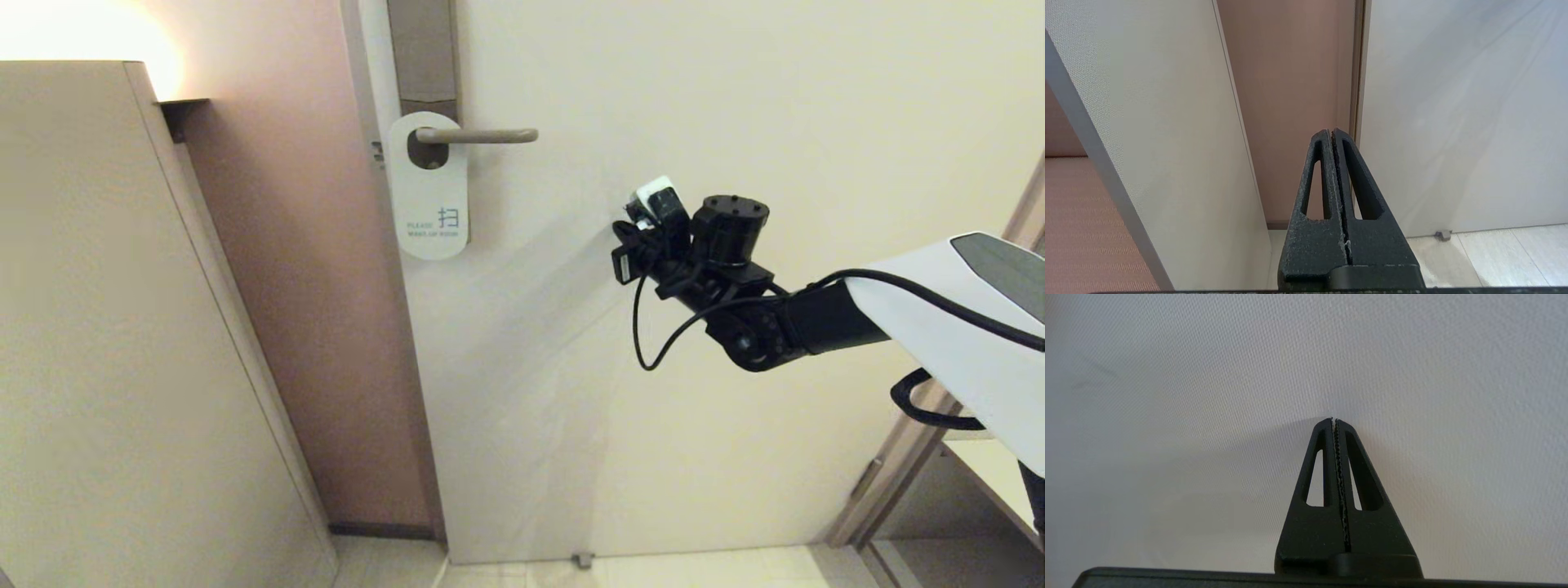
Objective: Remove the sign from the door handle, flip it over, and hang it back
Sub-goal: Take down the sign
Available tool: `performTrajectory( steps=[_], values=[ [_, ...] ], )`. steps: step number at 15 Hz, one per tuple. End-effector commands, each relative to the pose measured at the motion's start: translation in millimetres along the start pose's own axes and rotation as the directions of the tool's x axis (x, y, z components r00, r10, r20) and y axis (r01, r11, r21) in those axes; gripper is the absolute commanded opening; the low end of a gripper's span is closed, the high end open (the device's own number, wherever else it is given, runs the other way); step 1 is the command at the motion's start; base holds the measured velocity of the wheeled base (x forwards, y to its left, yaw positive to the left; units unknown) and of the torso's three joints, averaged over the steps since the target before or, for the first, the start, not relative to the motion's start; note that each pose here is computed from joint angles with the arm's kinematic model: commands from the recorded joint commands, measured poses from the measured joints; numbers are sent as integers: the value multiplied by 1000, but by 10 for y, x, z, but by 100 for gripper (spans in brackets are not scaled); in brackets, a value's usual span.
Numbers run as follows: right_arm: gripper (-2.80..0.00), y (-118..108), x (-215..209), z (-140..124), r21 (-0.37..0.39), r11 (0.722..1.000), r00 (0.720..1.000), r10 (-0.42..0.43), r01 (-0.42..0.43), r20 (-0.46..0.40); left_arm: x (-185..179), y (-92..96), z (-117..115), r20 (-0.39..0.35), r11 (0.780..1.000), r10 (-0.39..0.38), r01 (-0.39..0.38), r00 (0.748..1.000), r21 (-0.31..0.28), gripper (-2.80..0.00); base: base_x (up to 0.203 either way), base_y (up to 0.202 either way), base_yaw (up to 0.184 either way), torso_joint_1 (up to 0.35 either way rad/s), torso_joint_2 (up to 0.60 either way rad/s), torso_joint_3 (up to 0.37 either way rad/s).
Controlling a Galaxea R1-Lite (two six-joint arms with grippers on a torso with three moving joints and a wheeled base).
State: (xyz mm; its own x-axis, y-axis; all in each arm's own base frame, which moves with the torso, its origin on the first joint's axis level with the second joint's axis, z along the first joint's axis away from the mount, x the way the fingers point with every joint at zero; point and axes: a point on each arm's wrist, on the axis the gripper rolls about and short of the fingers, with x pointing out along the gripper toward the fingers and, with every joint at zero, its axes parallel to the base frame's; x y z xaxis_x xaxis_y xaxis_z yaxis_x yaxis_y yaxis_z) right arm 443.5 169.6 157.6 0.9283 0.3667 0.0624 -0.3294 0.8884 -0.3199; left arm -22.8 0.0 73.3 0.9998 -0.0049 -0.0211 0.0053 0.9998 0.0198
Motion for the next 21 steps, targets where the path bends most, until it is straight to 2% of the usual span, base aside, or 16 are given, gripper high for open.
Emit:
performTrajectory(
  steps=[1,4,8,12,17,21],
  values=[
    [-280,2,16,-22,-3,1000,1000,-1,1,7,0,0,0,0,1000,0,0,1000,0,-280,0,0,0,0,0,0],
    [-280,-42,-29,111,-3,1000,999,-10,10,38,0,0,0,0,1000,0,0,1000,0,-280,0,0,0,0,0,0],
    [-280,-204,-264,602,-5,999,991,-40,41,127,0,0,0,0,1000,0,0,1000,0,-280,0,0,0,0,0,0],
    [-280,-437,-696,1050,-7,997,982,-79,81,172,0,0,0,0,1000,0,0,1000,0,-280,0,0,0,0,0,0],
    [-280,-823,-1327,1310,-15,990,986,-141,143,92,0,0,0,0,1000,0,0,1000,0,-280,0,0,0,0,0,0],
    [-280,-917,-1852,1265,-16,988,988,-153,153,-16,0,0,0,0,1000,0,0,1000,0,-280,0,0,0,0,0,0]
  ],
)
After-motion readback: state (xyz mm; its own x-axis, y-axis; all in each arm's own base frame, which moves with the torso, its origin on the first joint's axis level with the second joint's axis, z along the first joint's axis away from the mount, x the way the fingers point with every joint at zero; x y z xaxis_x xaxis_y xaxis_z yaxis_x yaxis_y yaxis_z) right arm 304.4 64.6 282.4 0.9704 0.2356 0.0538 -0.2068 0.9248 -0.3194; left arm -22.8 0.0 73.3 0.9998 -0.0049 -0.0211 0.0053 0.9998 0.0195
